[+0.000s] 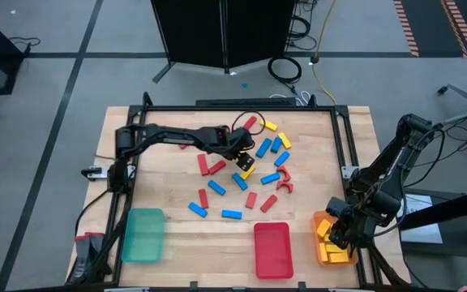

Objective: Sort blocks
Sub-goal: Put the yellow block into the orange bin

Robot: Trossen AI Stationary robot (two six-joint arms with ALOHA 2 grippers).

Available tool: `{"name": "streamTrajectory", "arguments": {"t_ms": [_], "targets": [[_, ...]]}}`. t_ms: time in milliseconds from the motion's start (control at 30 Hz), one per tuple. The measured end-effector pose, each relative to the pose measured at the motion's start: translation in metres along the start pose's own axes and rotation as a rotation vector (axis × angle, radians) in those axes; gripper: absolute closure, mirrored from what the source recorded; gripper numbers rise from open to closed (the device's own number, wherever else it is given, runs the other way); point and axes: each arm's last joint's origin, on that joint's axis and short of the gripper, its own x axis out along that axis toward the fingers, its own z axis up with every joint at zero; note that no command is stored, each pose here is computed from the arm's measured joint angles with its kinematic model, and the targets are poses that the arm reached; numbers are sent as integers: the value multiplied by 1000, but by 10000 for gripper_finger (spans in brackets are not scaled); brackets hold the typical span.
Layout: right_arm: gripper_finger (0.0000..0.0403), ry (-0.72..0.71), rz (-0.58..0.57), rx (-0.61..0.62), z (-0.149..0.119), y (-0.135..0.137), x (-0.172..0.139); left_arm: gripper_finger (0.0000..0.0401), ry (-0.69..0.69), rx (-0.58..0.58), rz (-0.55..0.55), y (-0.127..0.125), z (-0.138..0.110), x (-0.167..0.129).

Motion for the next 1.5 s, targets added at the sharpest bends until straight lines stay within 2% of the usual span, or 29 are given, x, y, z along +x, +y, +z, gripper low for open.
{"name": "streamTrajectory", "arguments": {"t_ms": [200, 400, 567, 800, 967, 1033, 1100, 1233, 1400, 1500], "targets": [[215, -72, 3, -2, 2, 0, 0, 143, 101, -19, 55, 7, 3, 15], [215, -77, -2, -6, 2, -1, 0, 143, 48, -25, 24, 1, 12, 11], [215, -78, -20, -10, 3, -3, 0, 143, 6, -31, 56, 2, 18, 8], [215, -78, -27, -11, 3, -3, 0, 143, 78, -90, 24, 8, 15, 35], [215, -78, -31, -12, 3, -4, 0, 145, 118, -82, 27, 4, 7, 48], [215, -78, -31, -12, 3, -4, 0, 158, 133, -80, 25, 4, 6, 51], [215, -79, -35, -12, 3, -4, 0, 188, 140, -72, 29, 3, 4, 51], [215, -80, -51, -14, 3, -6, 0, 288, 147, -23, 27, -1, 1, 50], [215, -122, -76, -16, 5, -8, -1, 294, 144, 71, -7, -7, -1, 50], [215, -234, -77, -7, 11, -9, -1, 294, 150, 86, -16, -8, 2, 42]]}}
